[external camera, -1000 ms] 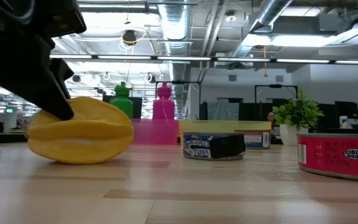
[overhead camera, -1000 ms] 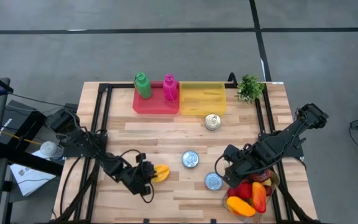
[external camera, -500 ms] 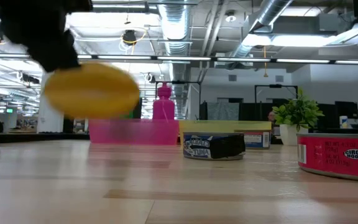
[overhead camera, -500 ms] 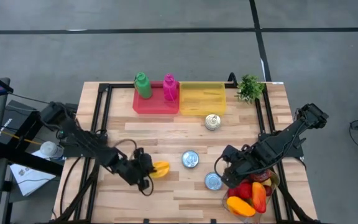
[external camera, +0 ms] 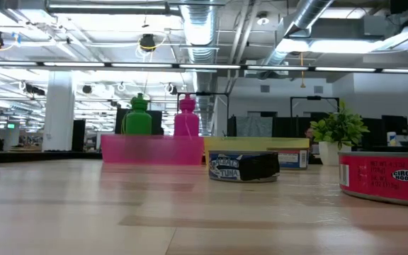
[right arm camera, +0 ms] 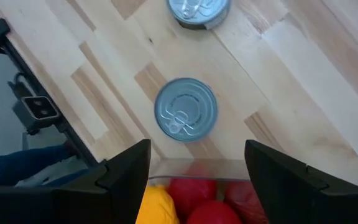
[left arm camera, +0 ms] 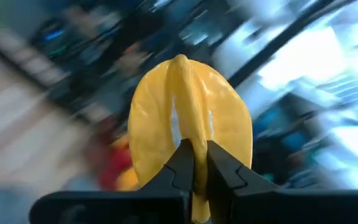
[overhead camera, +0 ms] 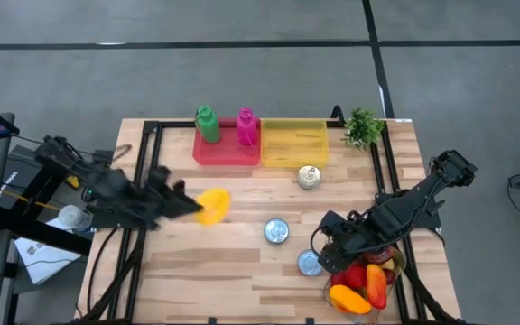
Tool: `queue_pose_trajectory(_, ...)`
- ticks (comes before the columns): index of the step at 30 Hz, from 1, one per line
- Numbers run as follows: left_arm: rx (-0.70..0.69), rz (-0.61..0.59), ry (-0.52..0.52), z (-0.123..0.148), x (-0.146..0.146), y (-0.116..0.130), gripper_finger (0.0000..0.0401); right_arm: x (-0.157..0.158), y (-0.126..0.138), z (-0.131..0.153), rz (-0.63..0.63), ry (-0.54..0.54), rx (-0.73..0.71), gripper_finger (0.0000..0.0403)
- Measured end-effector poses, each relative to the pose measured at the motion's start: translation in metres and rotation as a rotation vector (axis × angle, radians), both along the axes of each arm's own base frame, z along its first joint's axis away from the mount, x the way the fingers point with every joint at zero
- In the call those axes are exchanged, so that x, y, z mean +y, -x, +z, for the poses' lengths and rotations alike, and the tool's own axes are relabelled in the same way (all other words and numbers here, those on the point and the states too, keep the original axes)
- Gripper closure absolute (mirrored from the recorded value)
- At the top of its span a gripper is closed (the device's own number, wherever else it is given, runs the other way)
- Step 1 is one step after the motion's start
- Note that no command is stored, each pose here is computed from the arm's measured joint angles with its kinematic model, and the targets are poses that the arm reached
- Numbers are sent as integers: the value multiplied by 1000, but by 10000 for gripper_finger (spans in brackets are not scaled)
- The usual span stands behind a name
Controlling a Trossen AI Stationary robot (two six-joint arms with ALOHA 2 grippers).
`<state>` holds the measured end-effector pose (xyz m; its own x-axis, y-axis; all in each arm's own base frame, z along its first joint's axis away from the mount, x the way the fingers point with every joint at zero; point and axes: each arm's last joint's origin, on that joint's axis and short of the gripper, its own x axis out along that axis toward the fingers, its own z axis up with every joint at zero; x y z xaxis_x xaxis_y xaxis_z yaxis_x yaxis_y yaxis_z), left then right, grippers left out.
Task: Pick & Place Food Item
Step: Put the starfruit into the transparent bin
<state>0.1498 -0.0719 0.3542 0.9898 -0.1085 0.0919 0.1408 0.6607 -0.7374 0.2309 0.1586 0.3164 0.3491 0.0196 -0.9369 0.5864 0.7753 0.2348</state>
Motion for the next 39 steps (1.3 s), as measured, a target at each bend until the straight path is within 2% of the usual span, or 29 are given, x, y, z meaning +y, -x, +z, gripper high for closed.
queue_pose_trajectory(6, -363, -112, 66, 39, 11, 33, 395, 2, -4, 2, 18, 1, -57, 147)
queue_pose_trajectory(9, -486, -152, 66, 49, 12, 39, 395, 4, -7, 3, 34, -2, -88, 147)
queue_pose_trajectory(11, -522, -171, 46, 51, 12, 40, 395, 4, -7, 3, 35, -4, -92, 147)
queue_pose_trajectory(21, -483, -170, 18, 46, 6, 29, 395, 6, -11, 5, 52, -14, -143, 147)
queue_pose_trajectory(26, -447, -165, -69, 39, -4, 14, 395, 5, -29, 19, 86, 64, -373, 147)
queue_pose_trajectory(31, -375, -192, -65, 28, -14, -4, 394, -12, -57, 58, 139, 132, -653, 147)
queue_pose_trajectory(35, -286, -202, -44, 15, -17, -25, 394, -32, -72, 89, 174, 123, -831, 147)
queue_pose_trajectory(39, -227, -230, -23, 3, -14, -46, 393, -50, -81, 99, 194, 71, -887, 147)
